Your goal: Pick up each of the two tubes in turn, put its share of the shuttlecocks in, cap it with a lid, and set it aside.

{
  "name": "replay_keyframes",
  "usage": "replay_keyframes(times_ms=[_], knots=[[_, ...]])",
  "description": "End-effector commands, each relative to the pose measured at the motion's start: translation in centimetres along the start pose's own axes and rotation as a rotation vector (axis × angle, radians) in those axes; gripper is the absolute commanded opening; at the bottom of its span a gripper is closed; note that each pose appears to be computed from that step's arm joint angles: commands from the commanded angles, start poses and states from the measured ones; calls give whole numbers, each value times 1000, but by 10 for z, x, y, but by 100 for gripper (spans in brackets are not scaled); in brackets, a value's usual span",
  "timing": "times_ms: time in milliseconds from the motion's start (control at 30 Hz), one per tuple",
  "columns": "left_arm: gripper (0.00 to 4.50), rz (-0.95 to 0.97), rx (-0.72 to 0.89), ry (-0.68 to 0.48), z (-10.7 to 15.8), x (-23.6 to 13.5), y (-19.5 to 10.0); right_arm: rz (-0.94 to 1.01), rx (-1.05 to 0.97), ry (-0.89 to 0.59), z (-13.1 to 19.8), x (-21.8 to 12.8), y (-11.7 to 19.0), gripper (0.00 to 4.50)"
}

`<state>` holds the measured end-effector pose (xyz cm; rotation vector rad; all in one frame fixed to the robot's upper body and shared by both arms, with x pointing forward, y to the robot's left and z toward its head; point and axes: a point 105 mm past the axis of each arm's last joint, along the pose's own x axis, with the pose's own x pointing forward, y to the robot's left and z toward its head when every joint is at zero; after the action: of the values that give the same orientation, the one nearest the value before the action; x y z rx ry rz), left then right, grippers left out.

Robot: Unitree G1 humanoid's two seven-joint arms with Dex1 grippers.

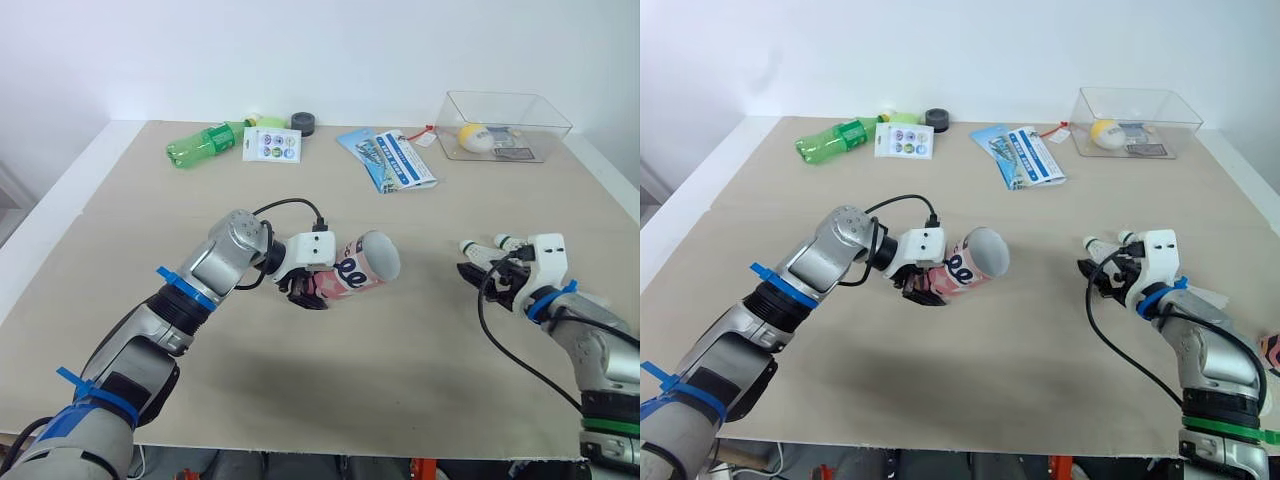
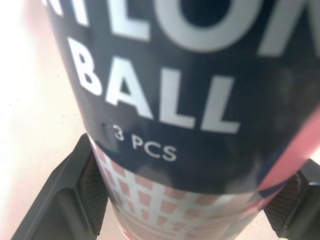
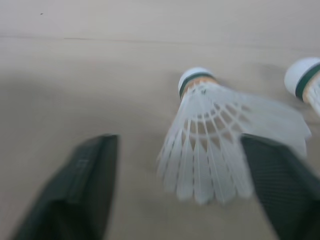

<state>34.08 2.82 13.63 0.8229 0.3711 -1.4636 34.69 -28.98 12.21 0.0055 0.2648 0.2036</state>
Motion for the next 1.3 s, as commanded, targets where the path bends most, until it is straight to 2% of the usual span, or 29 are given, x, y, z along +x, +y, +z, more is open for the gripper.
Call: replay_keyframes(times_ms=[33,133,267,367,600,733,900,1067,1300], knots=[[364,-7,6,15,-1,4,-2,-21,-29,-43,11,5,-1,155],[364,1,0,21,-3,2,0,-18,-39,-42,10,9,1,3],[364,7,-3,20,-3,1,3,26,-114,-67,15,11,8,3],[364,-4,-27,-5,-1,2,3,69,-265,-117,32,6,16,3],[364,38,-32,-26,1,6,16,400,-781,-333,95,-40,60,3],[364,78,-29,-31,3,7,27,517,-1036,-394,124,-64,81,3],[364,76,-14,-36,4,12,29,650,-1154,-445,133,-72,116,3],[364,52,-15,-57,9,16,25,756,-1241,-463,126,-67,145,3],[364,31,-16,-66,12,11,19,837,-1385,-381,105,-52,150,3]])
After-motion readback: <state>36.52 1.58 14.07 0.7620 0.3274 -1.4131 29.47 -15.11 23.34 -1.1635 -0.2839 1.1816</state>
